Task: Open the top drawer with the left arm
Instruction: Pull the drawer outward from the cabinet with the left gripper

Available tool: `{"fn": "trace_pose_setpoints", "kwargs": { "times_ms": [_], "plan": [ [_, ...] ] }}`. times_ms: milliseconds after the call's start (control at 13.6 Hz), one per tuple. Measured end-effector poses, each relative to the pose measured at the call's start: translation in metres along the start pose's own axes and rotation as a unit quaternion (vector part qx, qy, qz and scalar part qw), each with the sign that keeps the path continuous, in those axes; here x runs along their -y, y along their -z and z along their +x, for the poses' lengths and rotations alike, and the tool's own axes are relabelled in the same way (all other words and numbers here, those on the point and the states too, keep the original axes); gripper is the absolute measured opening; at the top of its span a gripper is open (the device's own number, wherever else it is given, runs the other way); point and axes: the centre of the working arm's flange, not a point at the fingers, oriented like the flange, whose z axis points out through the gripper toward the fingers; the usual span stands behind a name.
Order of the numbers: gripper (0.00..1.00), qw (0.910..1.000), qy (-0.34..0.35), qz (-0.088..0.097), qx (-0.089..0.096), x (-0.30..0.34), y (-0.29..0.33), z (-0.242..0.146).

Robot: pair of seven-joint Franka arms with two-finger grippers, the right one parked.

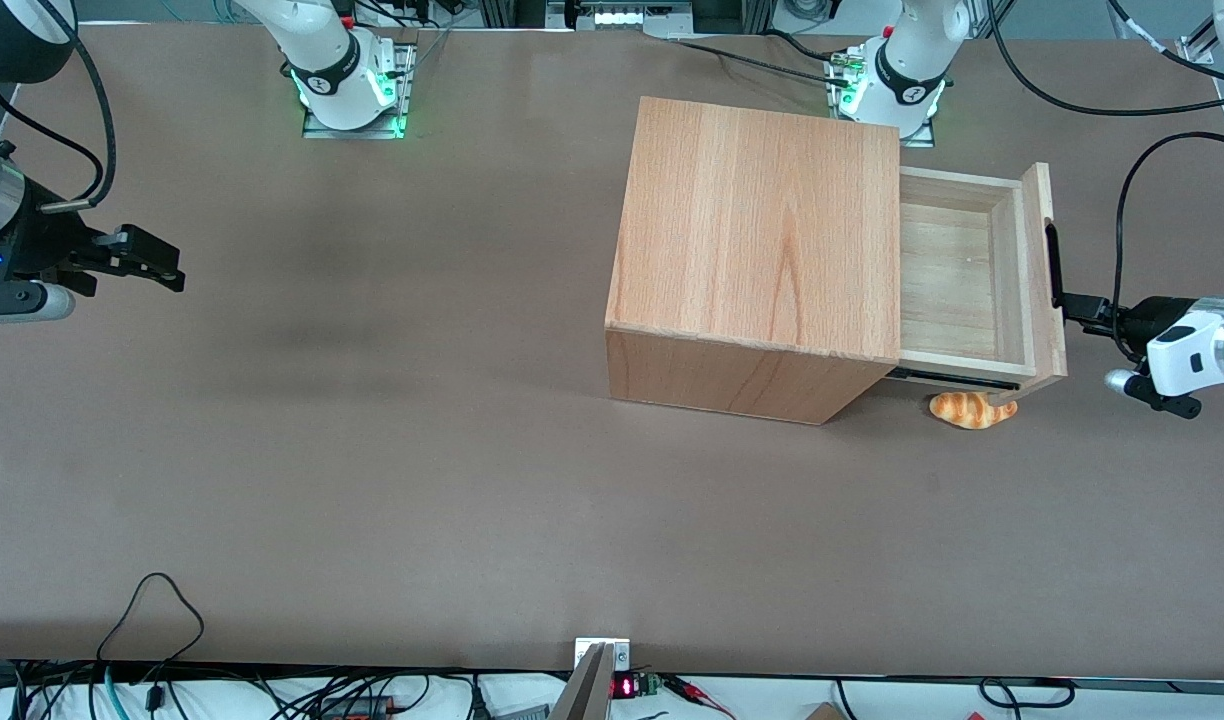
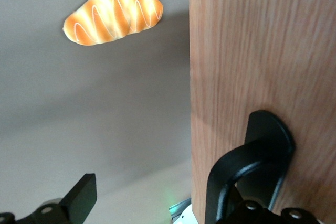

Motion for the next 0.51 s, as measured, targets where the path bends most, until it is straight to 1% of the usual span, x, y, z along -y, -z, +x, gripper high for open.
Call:
{"fn": "trace_pose_setpoints", "kwargs": {
  "times_ms": [294, 515],
  "plan": [
    [1.0, 1.0, 0.002, 0.007, 0.0, 0.003, 0.0026, -0.0015],
    [1.0, 0.9999, 0.008, 0.01, -0.004, 0.0107, 0.0052, -0.0057]
  ]
}}
